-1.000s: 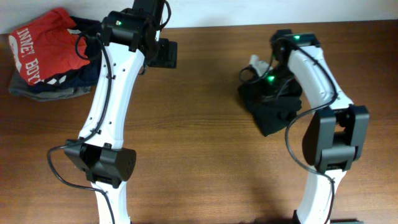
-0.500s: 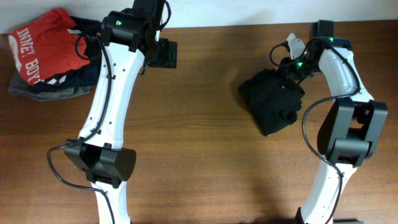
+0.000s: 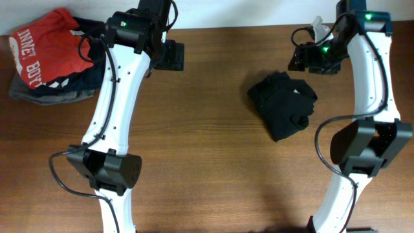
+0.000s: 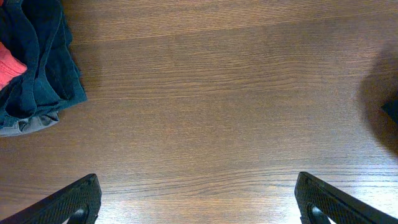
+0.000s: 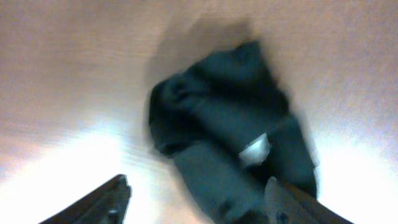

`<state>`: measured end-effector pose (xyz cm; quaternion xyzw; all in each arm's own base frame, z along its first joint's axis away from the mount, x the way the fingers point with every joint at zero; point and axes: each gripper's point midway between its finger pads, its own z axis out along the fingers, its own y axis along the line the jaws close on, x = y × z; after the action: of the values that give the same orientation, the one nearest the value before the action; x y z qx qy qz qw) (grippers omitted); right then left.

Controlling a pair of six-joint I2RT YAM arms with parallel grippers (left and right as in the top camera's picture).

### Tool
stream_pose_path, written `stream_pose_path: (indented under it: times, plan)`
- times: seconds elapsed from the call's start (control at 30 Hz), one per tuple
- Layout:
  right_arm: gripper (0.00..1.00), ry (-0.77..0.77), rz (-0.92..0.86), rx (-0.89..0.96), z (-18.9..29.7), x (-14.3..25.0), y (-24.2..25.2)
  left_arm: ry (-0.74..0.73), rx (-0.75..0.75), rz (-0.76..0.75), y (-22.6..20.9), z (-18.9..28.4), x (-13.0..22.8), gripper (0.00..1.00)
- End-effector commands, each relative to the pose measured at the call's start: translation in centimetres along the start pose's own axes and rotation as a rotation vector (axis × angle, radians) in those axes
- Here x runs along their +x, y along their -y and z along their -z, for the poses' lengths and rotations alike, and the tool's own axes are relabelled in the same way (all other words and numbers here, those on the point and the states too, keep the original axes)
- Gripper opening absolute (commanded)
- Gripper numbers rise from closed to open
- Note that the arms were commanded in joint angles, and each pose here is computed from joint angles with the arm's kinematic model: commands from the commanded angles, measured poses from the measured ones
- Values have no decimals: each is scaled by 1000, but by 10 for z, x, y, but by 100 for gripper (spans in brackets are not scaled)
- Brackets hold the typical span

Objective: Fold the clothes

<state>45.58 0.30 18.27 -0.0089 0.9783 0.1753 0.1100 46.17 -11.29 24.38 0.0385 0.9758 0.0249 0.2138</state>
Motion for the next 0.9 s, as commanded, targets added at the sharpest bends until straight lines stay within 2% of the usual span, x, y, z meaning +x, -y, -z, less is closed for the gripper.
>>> stream_pose_path:
  times: [0.0, 0.2, 0.43, 0.73, 0.87]
  plan:
    - [77, -62, -46, -43, 1, 17, -22, -11, 5, 12, 1, -4, 2, 99]
    - [76, -127, -174, -43, -43, 28, -19, -14, 4, 11, 1, -4, 2, 99]
    - [72, -77, -252, -44, -87, 21, -3, -16, 4, 11, 1, -4, 3, 99]
    - [71, -92, -388, -102, -102, 19, -8, -9, 5, 12, 1, -4, 1, 99]
    - [66, -70, -469, -110, -108, 11, -7, -10, 5, 12, 1, -4, 1, 99]
